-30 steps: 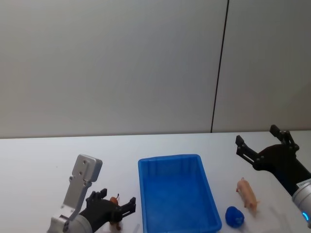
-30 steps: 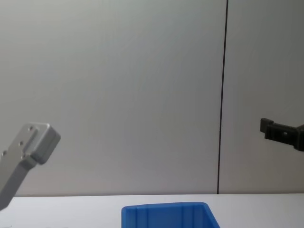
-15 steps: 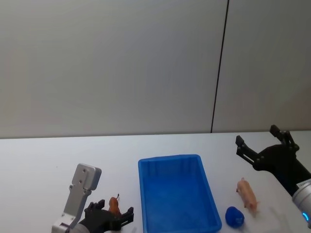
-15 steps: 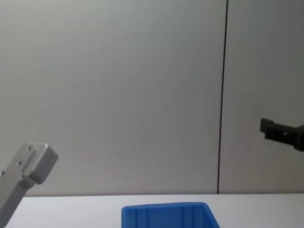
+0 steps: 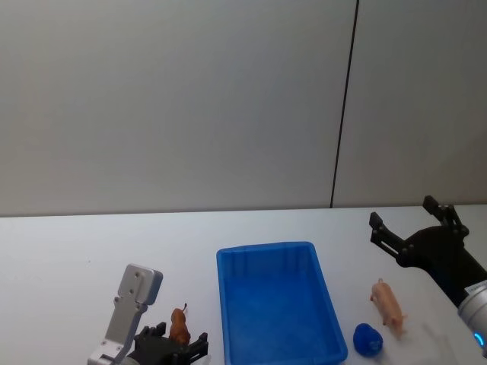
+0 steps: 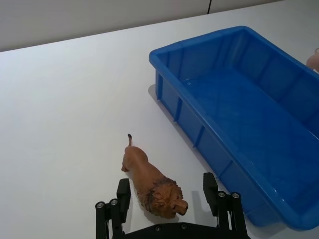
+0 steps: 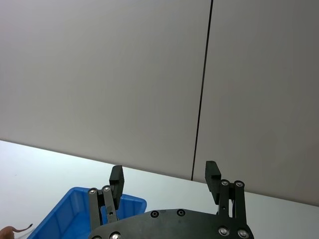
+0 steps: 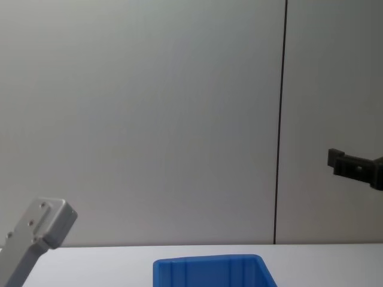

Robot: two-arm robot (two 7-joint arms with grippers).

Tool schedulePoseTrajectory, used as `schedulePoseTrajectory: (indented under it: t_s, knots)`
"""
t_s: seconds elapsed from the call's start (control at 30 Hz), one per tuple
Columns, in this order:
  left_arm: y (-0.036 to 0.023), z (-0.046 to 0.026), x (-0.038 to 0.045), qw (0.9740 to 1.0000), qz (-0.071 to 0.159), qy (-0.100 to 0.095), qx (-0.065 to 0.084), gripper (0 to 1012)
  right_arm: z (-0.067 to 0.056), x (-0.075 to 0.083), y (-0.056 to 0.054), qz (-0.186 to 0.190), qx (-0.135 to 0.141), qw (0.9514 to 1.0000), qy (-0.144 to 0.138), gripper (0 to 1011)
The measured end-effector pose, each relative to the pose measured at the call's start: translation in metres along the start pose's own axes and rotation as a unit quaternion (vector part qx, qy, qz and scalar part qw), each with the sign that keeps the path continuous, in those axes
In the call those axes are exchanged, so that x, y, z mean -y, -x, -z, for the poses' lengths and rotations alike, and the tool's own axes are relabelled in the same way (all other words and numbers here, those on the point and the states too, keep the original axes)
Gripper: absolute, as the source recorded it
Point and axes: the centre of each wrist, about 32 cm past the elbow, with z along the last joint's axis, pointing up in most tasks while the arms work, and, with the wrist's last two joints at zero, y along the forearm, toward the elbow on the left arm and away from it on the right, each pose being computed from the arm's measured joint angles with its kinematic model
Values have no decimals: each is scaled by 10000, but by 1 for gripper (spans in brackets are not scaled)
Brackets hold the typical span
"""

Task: Pick up the two dolls from the table and place them into the box.

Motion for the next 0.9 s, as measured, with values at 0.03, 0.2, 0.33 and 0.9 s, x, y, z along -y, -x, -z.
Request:
schedulePoseTrajectory:
  t_s: [0.03,0.2,0.33,0.9]
  knots:
    - [1,7,9,10000,-2,-13,4,934,0,0,0,0,0,10000,0,1001]
    - [7,24,34,10000,-16,-41,27,823,0,0,0,0,0,10000,0,1001]
    - [14,33,50,10000,-38,-53,67,703,0,0,0,0,0,10000,0,1001]
    - [66,-33,-17,9980,-456,-5,443,432,0,0,0,0,0,10000,0,1001]
